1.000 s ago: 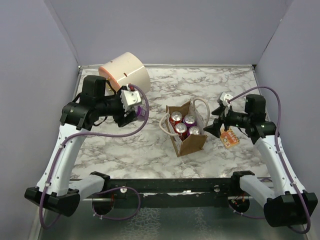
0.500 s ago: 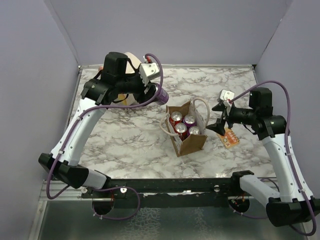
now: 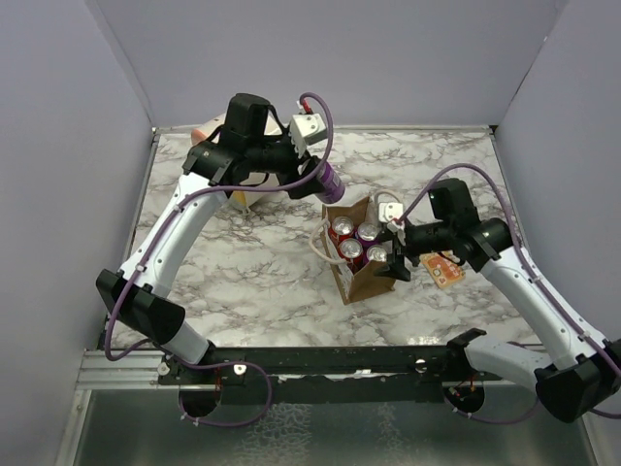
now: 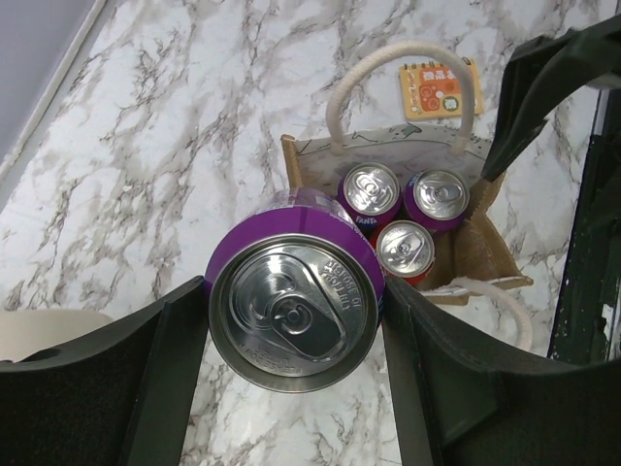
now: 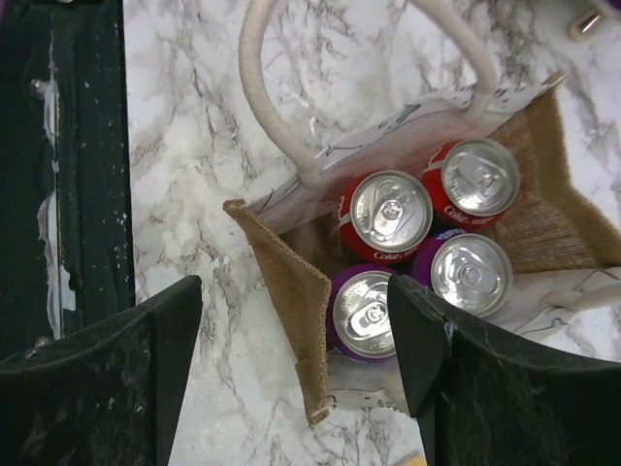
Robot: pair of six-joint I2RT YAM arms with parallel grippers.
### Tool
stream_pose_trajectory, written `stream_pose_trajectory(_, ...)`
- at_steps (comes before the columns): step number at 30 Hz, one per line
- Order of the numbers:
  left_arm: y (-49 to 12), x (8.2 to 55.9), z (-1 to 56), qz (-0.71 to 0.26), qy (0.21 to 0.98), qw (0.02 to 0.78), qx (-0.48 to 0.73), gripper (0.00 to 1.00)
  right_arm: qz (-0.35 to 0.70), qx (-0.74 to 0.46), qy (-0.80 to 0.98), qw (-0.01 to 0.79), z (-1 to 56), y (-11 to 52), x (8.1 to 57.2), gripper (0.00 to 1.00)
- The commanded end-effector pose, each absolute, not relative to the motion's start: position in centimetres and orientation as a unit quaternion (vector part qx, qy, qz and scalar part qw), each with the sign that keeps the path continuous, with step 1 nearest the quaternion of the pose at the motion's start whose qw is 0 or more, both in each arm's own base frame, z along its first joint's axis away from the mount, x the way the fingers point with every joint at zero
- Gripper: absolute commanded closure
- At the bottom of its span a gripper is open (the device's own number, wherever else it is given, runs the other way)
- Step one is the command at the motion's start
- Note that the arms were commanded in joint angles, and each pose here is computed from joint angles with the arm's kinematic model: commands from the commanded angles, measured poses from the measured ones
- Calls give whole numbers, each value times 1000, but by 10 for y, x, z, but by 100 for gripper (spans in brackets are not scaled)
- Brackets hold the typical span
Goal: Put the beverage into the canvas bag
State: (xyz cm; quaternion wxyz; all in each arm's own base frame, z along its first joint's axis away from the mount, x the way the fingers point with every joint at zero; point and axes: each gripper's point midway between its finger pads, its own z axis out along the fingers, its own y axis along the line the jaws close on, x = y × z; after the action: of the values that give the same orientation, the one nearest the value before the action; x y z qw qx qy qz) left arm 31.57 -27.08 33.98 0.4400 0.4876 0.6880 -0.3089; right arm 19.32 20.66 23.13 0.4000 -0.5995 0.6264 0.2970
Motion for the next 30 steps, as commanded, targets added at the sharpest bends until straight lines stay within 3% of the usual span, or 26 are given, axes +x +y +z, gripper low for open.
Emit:
stream_pose_trajectory(1, -288, 308, 370, -344, 624, 485, 506, 100, 266, -614, 637, 383, 199, 207, 203, 25)
stream_pose_trajectory(13, -295, 290, 340, -374, 619, 453, 521, 100, 244, -609, 653, 379, 164, 202, 207, 38)
stream_pose_trajectory(24, -311, 258, 321, -413, 595, 411, 554, 100, 259, -601, 649, 387, 169, 203, 197, 64)
stream_pose_trajectory(30, -318, 243, 315, -435, 580, 393, 565, 100, 265, -607, 643, 384, 164, 200, 185, 73)
